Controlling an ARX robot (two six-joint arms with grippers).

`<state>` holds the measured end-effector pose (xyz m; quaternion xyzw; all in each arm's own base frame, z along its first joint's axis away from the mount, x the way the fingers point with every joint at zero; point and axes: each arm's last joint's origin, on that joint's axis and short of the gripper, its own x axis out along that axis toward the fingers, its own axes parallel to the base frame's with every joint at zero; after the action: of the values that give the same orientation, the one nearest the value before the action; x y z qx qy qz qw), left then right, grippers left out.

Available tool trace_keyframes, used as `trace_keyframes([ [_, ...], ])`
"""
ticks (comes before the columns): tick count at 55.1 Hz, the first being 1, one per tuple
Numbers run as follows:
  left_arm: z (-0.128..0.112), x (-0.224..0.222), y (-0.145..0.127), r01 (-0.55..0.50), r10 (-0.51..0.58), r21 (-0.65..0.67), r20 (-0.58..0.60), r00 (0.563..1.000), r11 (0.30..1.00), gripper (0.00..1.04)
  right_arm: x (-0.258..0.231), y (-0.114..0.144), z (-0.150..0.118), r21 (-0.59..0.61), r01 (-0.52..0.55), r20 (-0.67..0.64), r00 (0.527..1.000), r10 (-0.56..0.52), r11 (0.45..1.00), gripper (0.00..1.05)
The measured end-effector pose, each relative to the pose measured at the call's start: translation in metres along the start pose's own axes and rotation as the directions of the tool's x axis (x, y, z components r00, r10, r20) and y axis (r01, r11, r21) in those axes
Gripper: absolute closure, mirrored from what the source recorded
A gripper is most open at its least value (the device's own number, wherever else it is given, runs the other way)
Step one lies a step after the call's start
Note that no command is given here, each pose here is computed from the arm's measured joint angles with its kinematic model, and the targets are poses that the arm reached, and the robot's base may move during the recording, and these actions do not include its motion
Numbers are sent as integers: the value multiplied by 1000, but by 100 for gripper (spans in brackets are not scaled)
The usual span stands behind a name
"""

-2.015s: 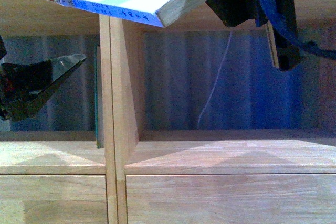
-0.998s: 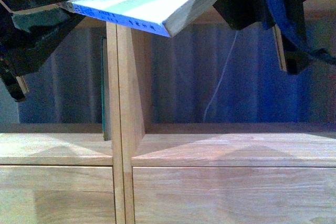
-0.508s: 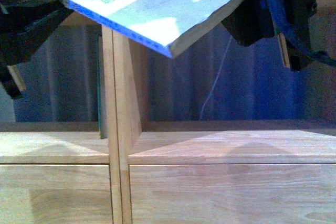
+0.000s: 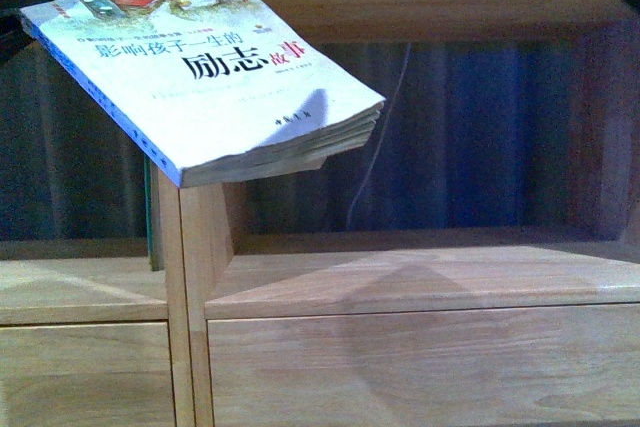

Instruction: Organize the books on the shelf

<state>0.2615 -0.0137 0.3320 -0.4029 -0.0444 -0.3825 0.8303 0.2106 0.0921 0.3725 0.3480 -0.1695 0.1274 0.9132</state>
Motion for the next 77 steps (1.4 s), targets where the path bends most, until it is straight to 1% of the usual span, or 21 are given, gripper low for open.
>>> trace_keyframes([
  [5, 6, -1, 0, -10, 10, 28, 7, 1000, 1000, 98, 2, -16, 7, -133, 72, 47, 997, -67, 988, 7],
  [11, 12, -4, -4, -16, 17, 74, -14, 1000, 997, 98, 2, -38, 18, -296, 215, 147, 973, -178, 931, 7],
  [14, 16, -6, -7, -19, 22, 100, -22, 1000, 995, 98, 0, -52, 24, -378, 303, 212, 948, -237, 875, 7],
  [18, 20, -9, -13, -38, 44, 162, -29, 999, 986, 98, -4, -64, 29, -427, 382, 266, 919, -290, 819, 7],
  [22, 24, -15, -22, -94, 107, 258, -37, 994, 962, 98, -15, -85, 37, -470, 496, 335, 865, -373, 730, 7],
  [24, 25, -20, -25, -136, 155, 323, -32, 987, 937, 98, -22, -97, 39, -482, 544, 349, 838, -420, 687, 7],
  [29, 32, -34, -29, -235, 260, 498, 21, 965, 835, 98, -37, -115, 40, -488, 605, 343, 796, -498, 630, 7],
  [30, 33, -35, -29, -244, 267, 506, 29, 963, 827, 98, -39, -117, 40, -490, 612, 340, 790, -510, 621, 7],
  [32, 36, -40, -31, -265, 280, 583, 67, 958, 768, 98, -44, -121, 39, -491, 618, 334, 785, -522, 614, 7],
  [36, 42, -49, -34, -281, 290, 669, 102, 952, 688, 98, -50, -124, 39, -487, 629, 334, 775, -535, 607, 7],
  [41, 51, -63, -37, -298, 291, 763, 150, 945, 573, 98, -51, -124, 39, -482, 627, 336, 777, -532, 611, 7],
  [44, 56, -69, -37, -305, 293, 793, 167, 941, 527, 98, -51, -124, 39, -485, 621, 331, 782, -528, 615, 7],
  [47, 61, -74, -33, -318, 296, 818, 191, 936, 479, 98, -52, -125, 41, -585, 493, 174, 852, -495, 644, 14],
  [49, 64, -76, -29, -332, 305, 824, 204, 930, 459, 98, -56, -126, 39, -631, 401, 61, 879, -472, 665, 19],
  [52, 67, -78, -23, -347, 320, 828, 216, 922, 440, 98, -65, -127, 29, -657, 260, -98, 901, -422, 708, 27],
  [56, 71, -81, -10, -374, 344, 829, 238, 908, 415, 98, -77, -130, 17, -658, 153, -195, 911, -363, 738, 37],
  [59, 75, -81, 5, -398, 369, 824, 251, 895, 404, 98, -85, -133, 8, -660, 128, -219, 910, -353, 740, 46],
  [65, 78, -80, 31, -442, 407, 817, 284, 868, 370, 98, -105, -139, -9, -669, 127, -222, 906, -360, 732, 71],
  [66, 78, -79, 34, -442, 408, 820, 286, 867, 364, 98, -106, -139, -10, -670, 127, -222, 906, -360, 732, 72],
  [75, 78, -68, 52, -441, 403, 830, 294, 867, 342, 98, -124, -140, -28, -676, 135, -216, 903, -370, 724, 100],
  [77, 79, -63, 56, -447, 403, 827, 302, 864, 340, 98, -126, -139, -31, -677, 120, -226, 905, -360, 726, 102],
])
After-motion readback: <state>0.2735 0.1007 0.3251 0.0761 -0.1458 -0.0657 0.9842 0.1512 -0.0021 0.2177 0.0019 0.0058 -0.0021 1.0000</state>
